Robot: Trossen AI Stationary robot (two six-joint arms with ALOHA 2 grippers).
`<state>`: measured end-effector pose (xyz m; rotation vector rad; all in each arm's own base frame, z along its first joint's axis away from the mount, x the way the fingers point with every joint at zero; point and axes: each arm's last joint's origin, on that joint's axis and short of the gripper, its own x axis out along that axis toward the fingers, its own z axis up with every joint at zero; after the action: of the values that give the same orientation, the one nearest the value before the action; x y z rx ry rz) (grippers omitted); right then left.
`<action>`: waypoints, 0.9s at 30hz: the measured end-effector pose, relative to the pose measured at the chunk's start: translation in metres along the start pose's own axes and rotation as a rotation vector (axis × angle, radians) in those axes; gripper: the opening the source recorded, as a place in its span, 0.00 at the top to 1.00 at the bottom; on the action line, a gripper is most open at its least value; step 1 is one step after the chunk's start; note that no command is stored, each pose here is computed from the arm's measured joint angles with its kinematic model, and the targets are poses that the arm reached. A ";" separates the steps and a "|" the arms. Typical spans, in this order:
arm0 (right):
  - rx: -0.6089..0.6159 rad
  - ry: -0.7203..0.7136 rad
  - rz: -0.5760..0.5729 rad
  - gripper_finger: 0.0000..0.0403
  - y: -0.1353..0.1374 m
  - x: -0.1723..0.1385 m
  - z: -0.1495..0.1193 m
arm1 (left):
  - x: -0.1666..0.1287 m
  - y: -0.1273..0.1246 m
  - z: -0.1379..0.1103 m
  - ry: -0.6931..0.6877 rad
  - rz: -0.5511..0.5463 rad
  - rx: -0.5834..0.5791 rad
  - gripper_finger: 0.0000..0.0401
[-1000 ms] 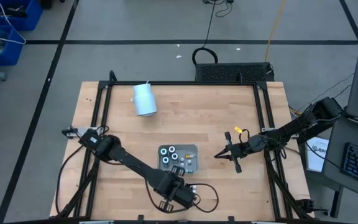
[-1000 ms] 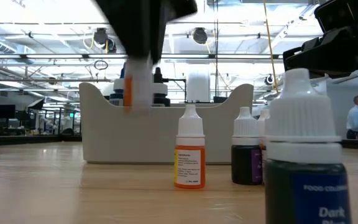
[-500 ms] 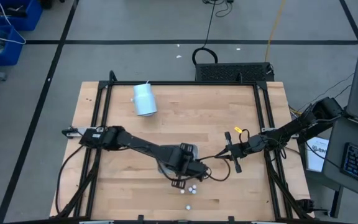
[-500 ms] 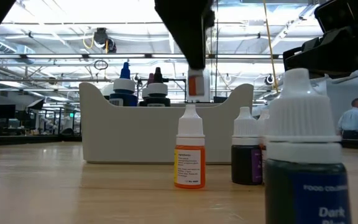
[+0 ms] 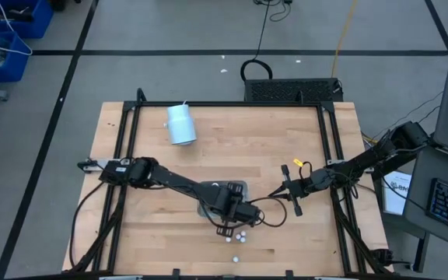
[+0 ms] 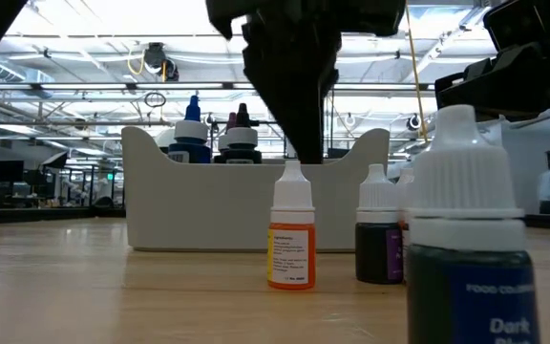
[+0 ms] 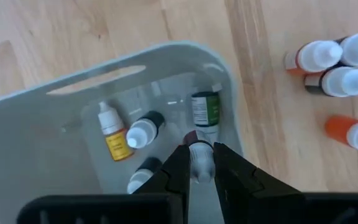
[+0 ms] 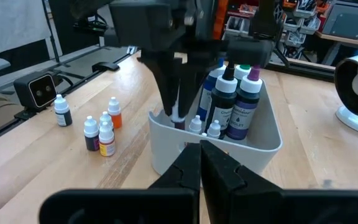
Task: Pick & Place food coloring
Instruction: Put the small red food coloring bottle into the gray bin, then put the small orange food coloring bottle into the gray bin
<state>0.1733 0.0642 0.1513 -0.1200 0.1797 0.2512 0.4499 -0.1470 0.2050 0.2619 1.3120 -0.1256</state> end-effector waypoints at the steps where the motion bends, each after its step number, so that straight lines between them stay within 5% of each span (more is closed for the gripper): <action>1: 0.000 0.000 0.000 1.00 0.000 0.000 0.000 | 0.002 0.000 0.000 -0.003 0.002 -0.001 0.87; 14: 0.004 0.000 0.000 1.00 0.000 0.000 0.000 | 0.013 0.005 -0.001 -0.014 -0.001 -0.018 0.86; 23: 0.007 0.000 0.000 1.00 0.000 0.000 0.000 | 0.012 0.005 -0.001 -0.013 -0.035 -0.023 0.62; 27: 0.007 0.000 0.000 1.00 0.000 0.000 0.000 | -0.015 0.004 0.005 -0.048 -0.039 -0.013 0.57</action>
<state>0.1733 0.0642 0.1513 -0.1128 0.1806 0.2510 0.4516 -0.1448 0.2210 0.2209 1.2704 -0.1553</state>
